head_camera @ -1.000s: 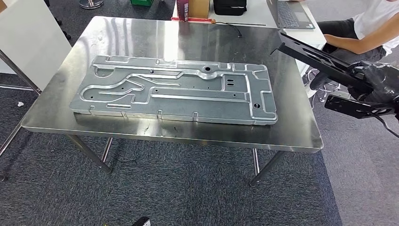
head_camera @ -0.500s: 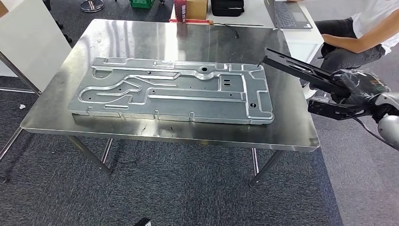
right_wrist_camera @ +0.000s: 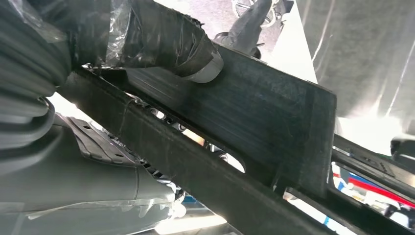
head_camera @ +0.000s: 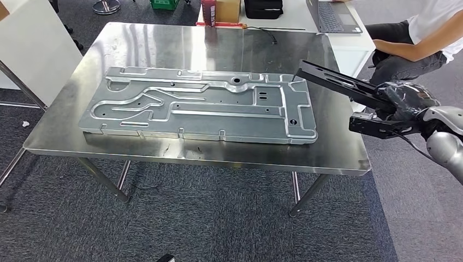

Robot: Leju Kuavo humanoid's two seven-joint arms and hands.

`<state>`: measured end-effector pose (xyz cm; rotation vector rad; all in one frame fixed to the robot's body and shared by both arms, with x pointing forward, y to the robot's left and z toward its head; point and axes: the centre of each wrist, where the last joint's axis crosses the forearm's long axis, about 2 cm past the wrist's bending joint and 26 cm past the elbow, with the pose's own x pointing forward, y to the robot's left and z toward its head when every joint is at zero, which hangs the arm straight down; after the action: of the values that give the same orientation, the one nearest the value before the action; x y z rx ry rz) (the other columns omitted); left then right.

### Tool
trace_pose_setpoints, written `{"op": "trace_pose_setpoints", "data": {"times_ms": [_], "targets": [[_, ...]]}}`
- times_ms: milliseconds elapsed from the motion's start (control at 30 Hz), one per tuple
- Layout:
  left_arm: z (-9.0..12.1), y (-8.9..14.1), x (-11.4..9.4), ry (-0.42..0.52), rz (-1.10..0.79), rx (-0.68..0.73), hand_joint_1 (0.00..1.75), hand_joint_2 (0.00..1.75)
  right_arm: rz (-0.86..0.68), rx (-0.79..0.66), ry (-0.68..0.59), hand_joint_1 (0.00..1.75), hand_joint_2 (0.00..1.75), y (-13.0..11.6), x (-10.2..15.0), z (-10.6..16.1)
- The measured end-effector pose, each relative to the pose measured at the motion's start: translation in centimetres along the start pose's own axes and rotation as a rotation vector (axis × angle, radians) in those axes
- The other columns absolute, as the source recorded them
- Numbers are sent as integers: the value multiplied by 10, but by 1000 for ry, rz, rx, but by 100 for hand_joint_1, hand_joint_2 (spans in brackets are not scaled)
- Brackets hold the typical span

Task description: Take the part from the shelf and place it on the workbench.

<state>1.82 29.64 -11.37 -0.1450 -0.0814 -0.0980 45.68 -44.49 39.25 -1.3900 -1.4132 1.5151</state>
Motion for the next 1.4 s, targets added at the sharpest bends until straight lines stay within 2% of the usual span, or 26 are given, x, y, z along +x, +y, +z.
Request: {"op": "trace_pose_setpoints", "data": {"times_ms": [100, 333, 600, 733, 1000, 1400], "targets": [[0, 1, 0, 2, 0, -3, 0, 175, 4, -3, -17, 175, 175, -2, 6, -5], [0, 0, 0, 6, -7, -9, 0, 175, 22, 23, -17, 175, 175, -4, -1, -3], [0, -1, 1, 4, -4, 0, 0, 175, 44, 31, -6, 175, 175, -16, -11, -4], [-1, -3, 5, -10, -3, -3, 0, 175, 56, 10, -1, 175, 175, -30, -15, -7], [-1, -5, 6, -16, 0, -8, 0, 175, 66, 10, -14, 175, 175, -40, -13, -13], [-2, -13, 9, -21, -1, -23, 0, 175, 79, 38, -24, 175, 175, -35, -8, -15]]}}
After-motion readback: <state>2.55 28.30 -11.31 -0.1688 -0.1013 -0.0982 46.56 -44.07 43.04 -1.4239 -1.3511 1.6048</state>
